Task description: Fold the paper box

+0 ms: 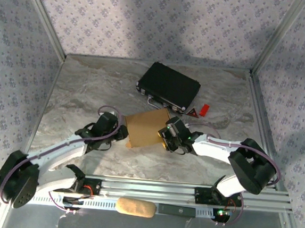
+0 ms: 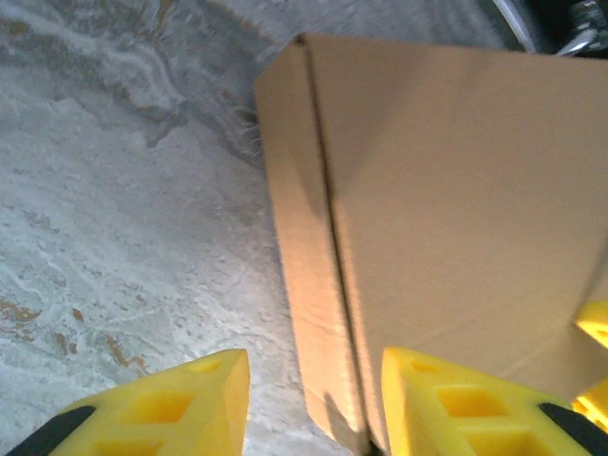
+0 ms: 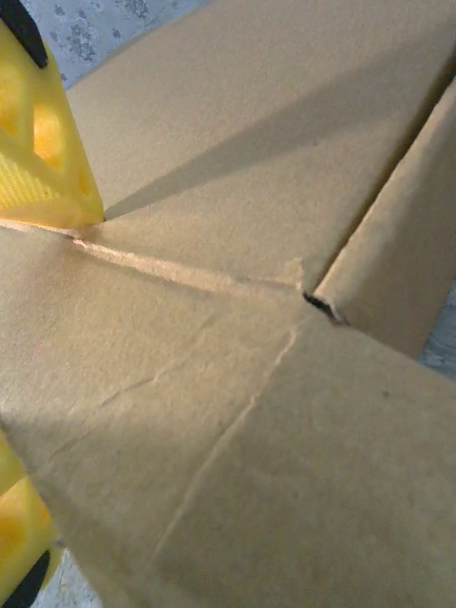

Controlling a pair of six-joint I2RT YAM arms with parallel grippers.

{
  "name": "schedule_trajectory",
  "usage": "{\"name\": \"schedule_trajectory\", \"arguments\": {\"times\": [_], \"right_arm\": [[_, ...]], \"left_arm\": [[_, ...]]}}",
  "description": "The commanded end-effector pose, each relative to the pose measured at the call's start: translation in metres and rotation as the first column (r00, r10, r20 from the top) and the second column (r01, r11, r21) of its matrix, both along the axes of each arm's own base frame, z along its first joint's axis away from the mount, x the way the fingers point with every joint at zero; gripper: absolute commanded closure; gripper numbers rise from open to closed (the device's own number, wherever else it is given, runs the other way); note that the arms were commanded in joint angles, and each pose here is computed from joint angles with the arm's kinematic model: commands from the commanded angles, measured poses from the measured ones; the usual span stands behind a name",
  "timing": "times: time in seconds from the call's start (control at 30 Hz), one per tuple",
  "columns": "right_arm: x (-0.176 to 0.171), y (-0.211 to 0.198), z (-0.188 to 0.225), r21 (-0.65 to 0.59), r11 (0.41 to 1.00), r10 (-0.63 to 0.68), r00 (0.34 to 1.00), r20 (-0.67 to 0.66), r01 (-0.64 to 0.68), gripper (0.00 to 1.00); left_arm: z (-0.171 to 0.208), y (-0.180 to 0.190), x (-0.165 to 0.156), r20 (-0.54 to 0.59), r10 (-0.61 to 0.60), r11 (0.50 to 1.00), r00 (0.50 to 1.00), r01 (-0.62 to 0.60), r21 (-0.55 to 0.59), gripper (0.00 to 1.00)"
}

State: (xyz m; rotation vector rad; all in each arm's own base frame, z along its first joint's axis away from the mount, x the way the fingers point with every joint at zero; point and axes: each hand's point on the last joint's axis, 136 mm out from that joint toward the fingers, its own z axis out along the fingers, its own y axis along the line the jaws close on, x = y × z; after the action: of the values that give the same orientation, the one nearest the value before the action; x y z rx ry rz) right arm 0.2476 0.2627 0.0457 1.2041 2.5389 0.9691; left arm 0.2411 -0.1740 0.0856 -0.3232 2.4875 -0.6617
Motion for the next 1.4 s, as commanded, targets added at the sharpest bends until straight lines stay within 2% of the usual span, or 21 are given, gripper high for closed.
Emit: {"name": "schedule_trajectory", "arguments": {"times": [0.0, 0.3, 0.47, 0.6, 0.73, 0.83, 0.9, 1.03, 1.13, 1.37], "right_arm": [[-0.009, -0.005, -0.013, -0.036, 0.999, 0.030, 0.999, -0.030, -0.031, 0.52], [-0.010, -0.007, -0.019, -0.046, 0.999, 0.023, 0.999, -0.047, -0.026, 0.52], [-0.011, -0.010, -0.021, -0.047, 0.998, 0.034, 0.998, -0.052, -0.036, 0.49], [-0.005, -0.015, -0.001, -0.071, 0.994, 0.080, 0.997, 0.022, -0.078, 0.40], [0.003, -0.030, 0.039, -0.166, 0.974, 0.180, 0.969, 0.170, -0.152, 0.28], [0.010, -0.044, 0.068, -0.213, 0.954, 0.265, 0.921, 0.284, -0.209, 0.24], [0.017, -0.053, 0.086, -0.250, 0.930, 0.346, 0.867, 0.358, -0.268, 0.23], [0.032, -0.081, 0.101, -0.379, 0.853, 0.504, 0.752, 0.424, -0.359, 0.21], [0.040, -0.092, 0.096, -0.426, 0.795, 0.596, 0.687, 0.415, -0.432, 0.21], [0.055, -0.064, 0.077, -0.339, 0.738, 0.672, 0.593, 0.444, -0.583, 0.21]], "left_arm": [[0.023, -0.003, 0.009, 0.046, 0.011, 1.000, 0.999, -0.011, -0.011, 0.56], [-0.019, -0.014, 0.017, -0.057, -0.013, 0.999, 0.998, 0.016, 0.051, 0.58], [-0.045, -0.014, 0.014, -0.096, -0.009, 0.998, 0.995, 0.014, 0.059, 0.71], [-0.059, -0.009, 0.009, -0.107, 0.001, 0.997, 0.994, 0.007, 0.072, 0.81], [-0.056, -0.002, 0.009, -0.093, 0.009, 0.997, 0.996, -0.002, 0.083, 0.83], [-0.053, 0.002, 0.009, -0.083, 0.002, 0.997, 0.997, 0.005, 0.082, 0.83], [-0.053, 0.003, 0.009, -0.079, -0.009, 0.997, 0.997, 0.015, 0.074, 0.84], [-0.055, 0.009, 0.006, -0.082, -0.018, 0.997, 0.996, 0.024, 0.068, 0.84], [-0.058, 0.012, 0.004, -0.082, -0.022, 0.999, 0.996, 0.026, 0.041, 0.84], [-0.063, 0.019, 0.003, -0.084, -0.015, 1.000, 0.996, 0.016, 0.017, 0.86]]}}
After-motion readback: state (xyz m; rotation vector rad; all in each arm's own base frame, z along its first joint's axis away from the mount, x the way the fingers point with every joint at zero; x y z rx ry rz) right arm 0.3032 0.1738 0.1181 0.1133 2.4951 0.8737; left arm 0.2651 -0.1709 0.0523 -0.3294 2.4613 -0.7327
